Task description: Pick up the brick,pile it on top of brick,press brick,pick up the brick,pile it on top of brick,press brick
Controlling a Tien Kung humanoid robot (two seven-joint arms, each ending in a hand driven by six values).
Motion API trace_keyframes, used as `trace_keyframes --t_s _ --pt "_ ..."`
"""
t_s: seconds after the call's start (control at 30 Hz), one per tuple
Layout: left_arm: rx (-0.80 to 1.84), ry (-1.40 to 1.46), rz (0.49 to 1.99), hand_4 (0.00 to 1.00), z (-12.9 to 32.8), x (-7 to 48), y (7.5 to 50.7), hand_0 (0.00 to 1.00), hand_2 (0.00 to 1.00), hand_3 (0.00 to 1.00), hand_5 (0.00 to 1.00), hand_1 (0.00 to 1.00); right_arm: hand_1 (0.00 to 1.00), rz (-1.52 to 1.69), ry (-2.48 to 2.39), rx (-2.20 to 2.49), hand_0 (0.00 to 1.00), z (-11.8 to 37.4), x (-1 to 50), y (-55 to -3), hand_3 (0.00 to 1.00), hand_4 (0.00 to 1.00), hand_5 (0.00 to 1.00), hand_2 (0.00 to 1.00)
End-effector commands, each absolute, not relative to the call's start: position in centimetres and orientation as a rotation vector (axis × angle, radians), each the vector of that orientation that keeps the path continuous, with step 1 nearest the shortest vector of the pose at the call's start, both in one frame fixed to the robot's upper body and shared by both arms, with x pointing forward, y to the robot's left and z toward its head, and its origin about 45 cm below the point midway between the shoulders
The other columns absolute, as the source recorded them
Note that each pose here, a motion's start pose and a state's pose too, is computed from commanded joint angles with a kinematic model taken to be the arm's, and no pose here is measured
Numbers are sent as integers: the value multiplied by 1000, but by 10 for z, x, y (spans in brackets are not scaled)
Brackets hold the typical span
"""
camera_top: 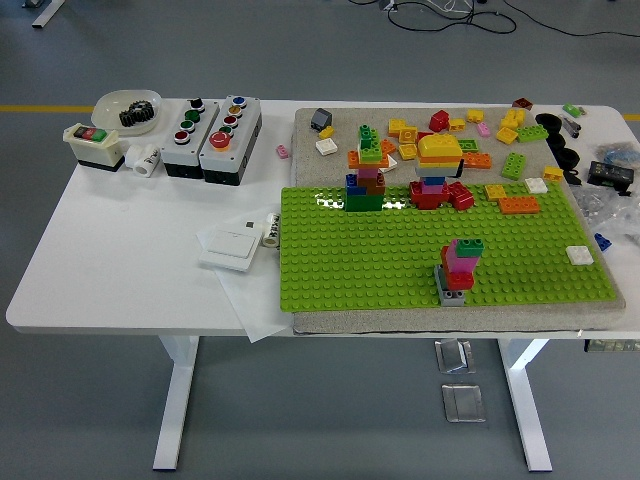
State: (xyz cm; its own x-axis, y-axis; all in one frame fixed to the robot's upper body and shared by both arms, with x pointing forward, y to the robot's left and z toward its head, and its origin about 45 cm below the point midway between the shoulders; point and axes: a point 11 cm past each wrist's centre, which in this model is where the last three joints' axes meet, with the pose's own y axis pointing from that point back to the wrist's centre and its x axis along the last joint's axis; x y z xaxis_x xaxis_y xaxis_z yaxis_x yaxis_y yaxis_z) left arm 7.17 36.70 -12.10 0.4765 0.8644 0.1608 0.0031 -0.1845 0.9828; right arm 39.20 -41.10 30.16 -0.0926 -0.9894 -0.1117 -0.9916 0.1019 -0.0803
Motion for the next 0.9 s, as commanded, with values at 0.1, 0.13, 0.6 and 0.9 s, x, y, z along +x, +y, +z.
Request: trace_keyframes --t_s 0.1,0.13,0.6,0.9 --pt "1567 778 931 523 -121 72 367 809 590 531 509 698 833 49 2219 -2017 887 300 392 -410 930 998 833 885" --pt "1567 778 931 522 -121 71 367 811 588 531 509 697 833 56 2218 -2018 892 300 391 -410 928 998 839 877" --pt "1560 783 933 523 -122 71 365 812 589 531 510 696 833 67 2221 -2036 898 295 390 -408 925 998 844 878" --pt "1558 784 935 522 -122 71 365 811 589 531 509 696 832 85 2225 -2051 901 292 390 -404 923 998 848 877"
